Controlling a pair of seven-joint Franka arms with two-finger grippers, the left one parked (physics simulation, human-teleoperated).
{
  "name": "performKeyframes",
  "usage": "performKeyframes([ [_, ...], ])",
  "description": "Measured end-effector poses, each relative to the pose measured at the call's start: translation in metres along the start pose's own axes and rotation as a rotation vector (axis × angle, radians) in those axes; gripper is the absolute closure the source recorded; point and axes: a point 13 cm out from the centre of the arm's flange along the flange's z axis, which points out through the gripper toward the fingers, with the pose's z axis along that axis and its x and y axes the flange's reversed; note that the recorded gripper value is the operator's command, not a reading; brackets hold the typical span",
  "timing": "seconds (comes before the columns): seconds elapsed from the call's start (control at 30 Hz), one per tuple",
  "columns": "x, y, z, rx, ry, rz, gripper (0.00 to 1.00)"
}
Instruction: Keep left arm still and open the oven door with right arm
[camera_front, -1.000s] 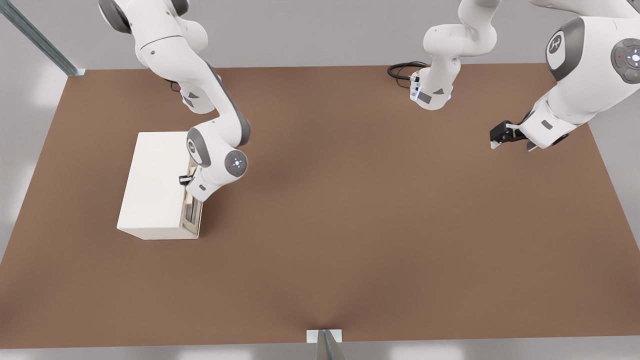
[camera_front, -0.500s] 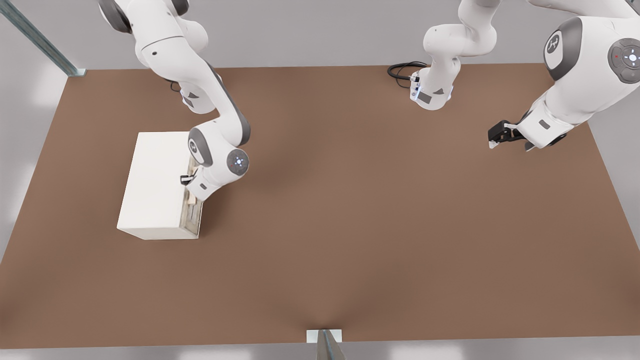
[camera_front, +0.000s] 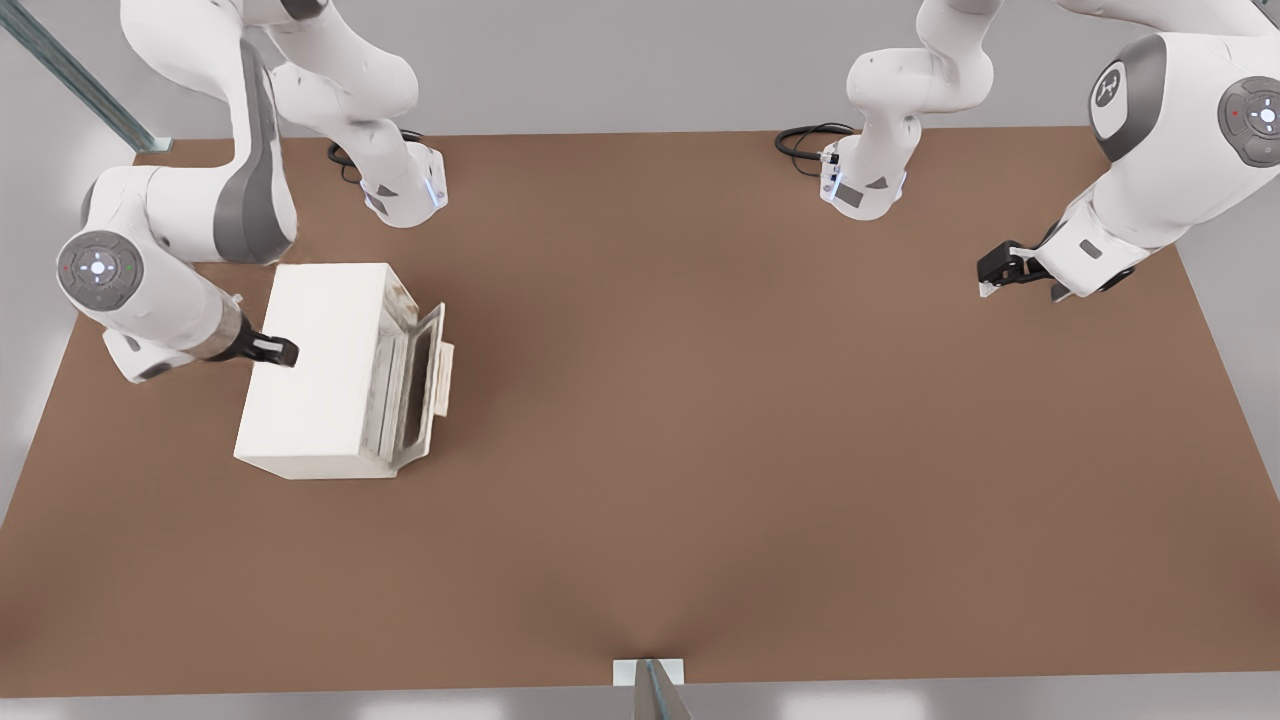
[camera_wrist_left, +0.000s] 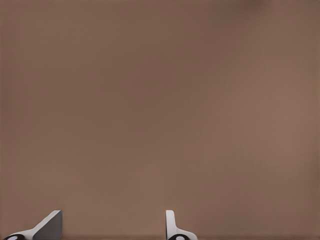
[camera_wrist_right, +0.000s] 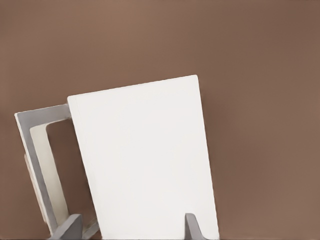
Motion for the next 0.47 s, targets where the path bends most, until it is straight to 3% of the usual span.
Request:
performKeyframes([
  [0.47, 0.032, 0.01, -0.015, -0.062, 0.053, -0.22, 0.0],
])
